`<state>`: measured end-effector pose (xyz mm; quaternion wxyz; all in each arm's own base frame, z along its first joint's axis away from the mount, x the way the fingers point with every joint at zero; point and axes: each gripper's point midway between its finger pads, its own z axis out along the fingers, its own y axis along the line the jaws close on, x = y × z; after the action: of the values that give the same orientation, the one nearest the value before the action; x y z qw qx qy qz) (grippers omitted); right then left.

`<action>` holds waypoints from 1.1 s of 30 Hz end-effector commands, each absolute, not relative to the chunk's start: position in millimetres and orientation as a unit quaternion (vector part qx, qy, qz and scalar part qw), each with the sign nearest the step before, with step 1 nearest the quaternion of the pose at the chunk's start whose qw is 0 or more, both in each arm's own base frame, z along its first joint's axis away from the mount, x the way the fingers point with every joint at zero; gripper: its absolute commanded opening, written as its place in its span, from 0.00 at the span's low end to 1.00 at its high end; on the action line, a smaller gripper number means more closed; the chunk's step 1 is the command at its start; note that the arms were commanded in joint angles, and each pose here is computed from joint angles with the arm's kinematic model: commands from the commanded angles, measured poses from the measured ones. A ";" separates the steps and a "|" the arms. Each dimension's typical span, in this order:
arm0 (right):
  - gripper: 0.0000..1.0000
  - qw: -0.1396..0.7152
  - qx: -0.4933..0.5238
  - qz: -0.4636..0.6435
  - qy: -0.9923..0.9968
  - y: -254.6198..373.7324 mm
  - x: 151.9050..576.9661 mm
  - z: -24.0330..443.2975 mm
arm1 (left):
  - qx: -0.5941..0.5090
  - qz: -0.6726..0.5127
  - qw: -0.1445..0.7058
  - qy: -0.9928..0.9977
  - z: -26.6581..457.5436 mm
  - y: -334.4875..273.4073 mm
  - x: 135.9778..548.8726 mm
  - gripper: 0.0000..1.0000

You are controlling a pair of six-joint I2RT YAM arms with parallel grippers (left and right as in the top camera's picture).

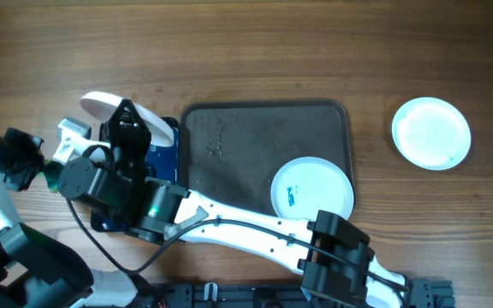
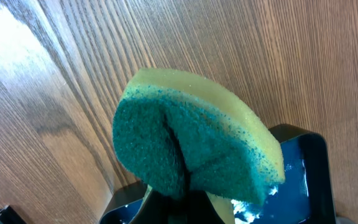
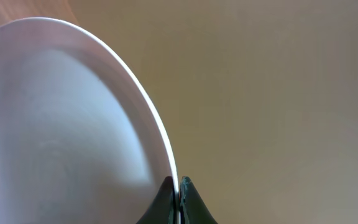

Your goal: Clean dirty plates on tray and stack at the side

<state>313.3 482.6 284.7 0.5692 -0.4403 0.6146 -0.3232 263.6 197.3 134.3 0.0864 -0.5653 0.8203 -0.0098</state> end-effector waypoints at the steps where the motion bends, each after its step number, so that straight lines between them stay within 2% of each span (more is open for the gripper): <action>1: 0.05 0.552 -0.431 -0.339 0.628 470.3 317.6 277.5 | -0.567 -0.015 0.101 0.817 144.3 198.1 266.3 0.04; 3: 0.04 0.562 -0.378 -0.324 0.660 457.2 327.1 276.3 | -0.568 -0.017 0.100 0.817 144.3 197.6 266.4 0.04; 5: 0.04 0.544 -0.392 -0.332 0.663 451.6 328.4 266.1 | -0.568 -0.017 0.100 0.817 144.3 197.5 266.4 0.04; 8: 0.04 0.525 -0.354 -0.322 0.703 425.0 342.5 249.1 | -0.571 -0.020 0.100 0.815 144.3 196.8 266.7 0.04; 13: 0.04 0.438 -0.338 -0.200 0.808 395.1 357.9 210.8 | -0.570 -0.022 0.100 0.815 144.3 195.1 268.3 0.04; 16: 0.04 0.393 -0.267 -0.099 0.875 369.3 372.8 215.7 | -0.565 -0.023 0.100 0.819 144.3 191.3 270.8 0.04; 20: 0.04 0.364 -0.184 -0.050 0.911 325.9 392.1 236.5 | -0.552 -0.026 0.100 0.827 144.3 182.7 276.8 0.04; 23: 0.04 0.325 -0.132 -0.019 0.936 280.3 402.8 247.7 | -0.530 -0.028 0.103 0.841 144.7 169.0 287.5 0.04; 27: 0.04 0.261 -0.019 -0.001 0.965 177.0 417.1 254.5 | -0.476 -0.033 0.115 0.871 146.2 135.6 311.8 0.04; 33: 0.04 0.175 0.121 -0.023 0.977 34.4 415.7 238.2 | -0.389 -0.026 0.118 0.913 146.3 77.5 332.9 0.04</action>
<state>421.9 77.9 237.6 0.2022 0.0576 0.9760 -0.0573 319.4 109.5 135.9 0.1008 -0.4342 0.8948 -0.0267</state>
